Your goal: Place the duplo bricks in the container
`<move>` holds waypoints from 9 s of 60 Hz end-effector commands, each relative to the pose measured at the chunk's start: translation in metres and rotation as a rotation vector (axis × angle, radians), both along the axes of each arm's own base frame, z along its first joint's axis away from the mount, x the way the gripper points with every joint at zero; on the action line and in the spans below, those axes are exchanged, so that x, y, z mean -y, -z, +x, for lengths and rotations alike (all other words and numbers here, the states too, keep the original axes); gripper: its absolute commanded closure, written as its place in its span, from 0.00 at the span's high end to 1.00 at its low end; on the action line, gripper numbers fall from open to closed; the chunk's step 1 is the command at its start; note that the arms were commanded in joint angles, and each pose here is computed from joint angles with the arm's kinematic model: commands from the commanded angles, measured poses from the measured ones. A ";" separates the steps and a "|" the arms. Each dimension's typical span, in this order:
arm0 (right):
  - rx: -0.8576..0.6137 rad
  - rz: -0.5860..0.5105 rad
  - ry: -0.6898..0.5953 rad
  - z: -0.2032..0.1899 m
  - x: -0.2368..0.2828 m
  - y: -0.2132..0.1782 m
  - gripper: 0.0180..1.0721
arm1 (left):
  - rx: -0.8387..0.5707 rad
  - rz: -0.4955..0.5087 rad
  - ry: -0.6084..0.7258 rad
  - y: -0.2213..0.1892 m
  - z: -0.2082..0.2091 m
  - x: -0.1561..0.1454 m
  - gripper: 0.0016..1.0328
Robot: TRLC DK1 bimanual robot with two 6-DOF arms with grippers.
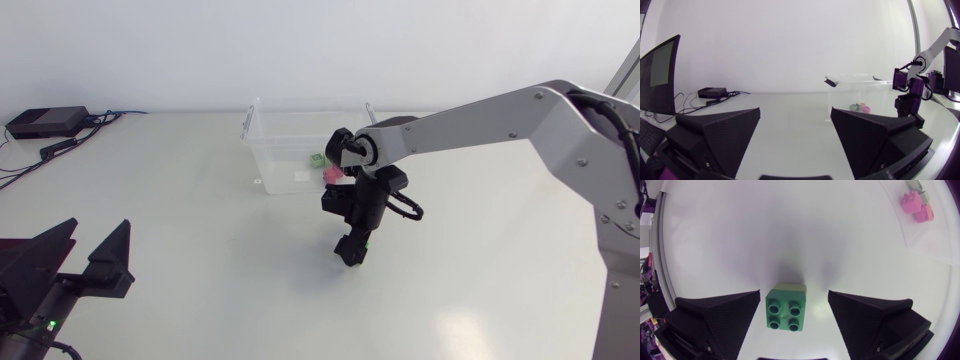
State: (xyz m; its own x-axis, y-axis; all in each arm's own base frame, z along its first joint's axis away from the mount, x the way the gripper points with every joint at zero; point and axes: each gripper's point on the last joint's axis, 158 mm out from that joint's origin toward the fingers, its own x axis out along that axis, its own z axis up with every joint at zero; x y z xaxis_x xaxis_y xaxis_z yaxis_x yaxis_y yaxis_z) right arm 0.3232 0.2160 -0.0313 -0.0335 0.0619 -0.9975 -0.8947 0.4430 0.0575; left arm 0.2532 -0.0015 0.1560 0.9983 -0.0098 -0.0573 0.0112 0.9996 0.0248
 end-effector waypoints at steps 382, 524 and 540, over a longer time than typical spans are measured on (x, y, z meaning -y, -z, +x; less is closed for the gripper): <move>0.782 0.511 0.689 0.130 0.109 -0.298 0.95 | -0.002 -0.006 -0.005 0.005 0.000 -0.001 0.96; 1.313 0.709 0.912 -0.068 0.217 -0.185 0.95 | -0.004 -0.023 0.004 0.006 0.001 0.001 0.96; 1.343 0.766 0.944 -0.069 0.218 -0.180 0.95 | -0.004 -0.026 0.006 0.006 0.001 0.002 0.96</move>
State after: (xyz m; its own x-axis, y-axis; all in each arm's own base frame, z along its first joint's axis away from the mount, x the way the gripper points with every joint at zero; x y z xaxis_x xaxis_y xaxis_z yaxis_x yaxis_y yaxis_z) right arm 0.2539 -0.0024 0.1527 0.9979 -0.0100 -0.0644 0.0080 0.9995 -0.0316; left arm 0.2532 -0.0016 0.1559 0.9983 -0.0101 -0.0577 0.0115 0.9996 0.0241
